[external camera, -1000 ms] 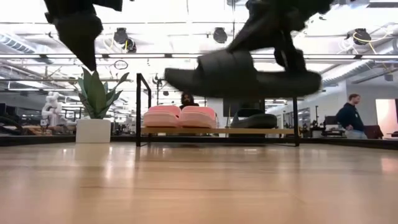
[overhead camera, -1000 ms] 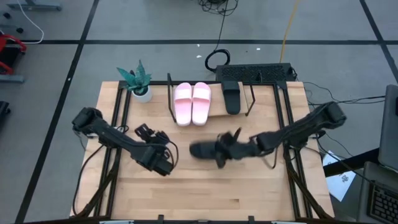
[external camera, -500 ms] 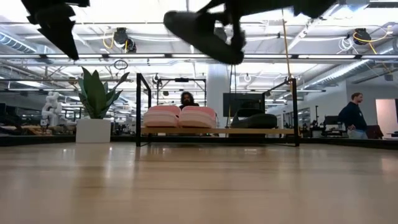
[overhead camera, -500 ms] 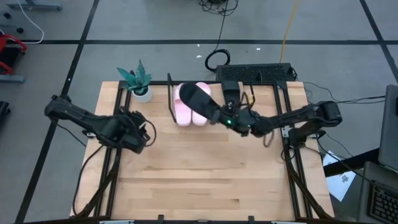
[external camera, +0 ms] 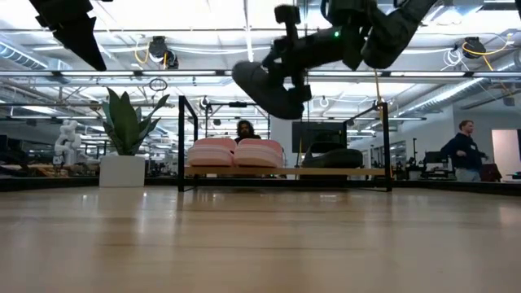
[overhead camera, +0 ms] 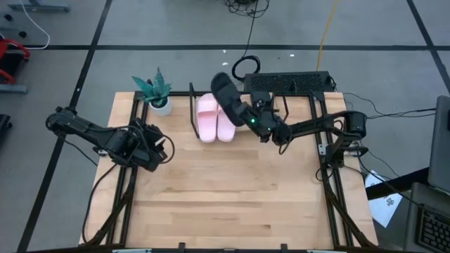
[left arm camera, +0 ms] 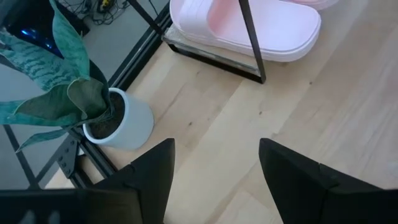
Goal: Pick and place slides into the shelf
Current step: Put the black slide on the shelf
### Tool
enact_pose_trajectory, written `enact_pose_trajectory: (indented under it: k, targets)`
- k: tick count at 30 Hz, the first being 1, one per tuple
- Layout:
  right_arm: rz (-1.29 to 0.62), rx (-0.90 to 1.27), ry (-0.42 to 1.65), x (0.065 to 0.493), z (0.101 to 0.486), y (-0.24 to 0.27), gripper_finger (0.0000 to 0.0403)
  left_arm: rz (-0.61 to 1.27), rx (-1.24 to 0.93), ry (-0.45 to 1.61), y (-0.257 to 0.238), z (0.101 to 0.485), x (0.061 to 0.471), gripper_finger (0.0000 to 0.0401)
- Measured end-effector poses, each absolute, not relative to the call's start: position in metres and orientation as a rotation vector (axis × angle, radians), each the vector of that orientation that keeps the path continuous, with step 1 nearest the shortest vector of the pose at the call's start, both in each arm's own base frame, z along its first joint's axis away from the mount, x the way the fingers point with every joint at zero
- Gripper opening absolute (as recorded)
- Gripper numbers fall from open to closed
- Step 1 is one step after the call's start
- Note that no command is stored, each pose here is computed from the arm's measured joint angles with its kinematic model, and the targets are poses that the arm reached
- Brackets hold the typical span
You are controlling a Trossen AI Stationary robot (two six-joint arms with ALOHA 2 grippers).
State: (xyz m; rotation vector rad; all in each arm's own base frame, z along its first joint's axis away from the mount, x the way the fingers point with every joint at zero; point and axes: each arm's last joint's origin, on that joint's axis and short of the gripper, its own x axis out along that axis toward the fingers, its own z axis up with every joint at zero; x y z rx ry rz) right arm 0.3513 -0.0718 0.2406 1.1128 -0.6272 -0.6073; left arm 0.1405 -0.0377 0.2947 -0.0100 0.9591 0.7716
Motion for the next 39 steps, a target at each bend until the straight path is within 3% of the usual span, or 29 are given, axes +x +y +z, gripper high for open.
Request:
enact_pose_trajectory:
  k: [14, 39]
  targets:
    - [-0.701, 1.225, -0.701, 0.328, 0.218, -0.115, 0.0, 0.779, -0.006, 0.954, -0.037, 0.295, 0.141, 0.0237]
    - [-0.7, 1.373, -0.664, 0.299, 0.175, -0.104, 0.0, 0.857, -0.067, 0.942, -0.025, 0.295, 0.145, 0.0237]
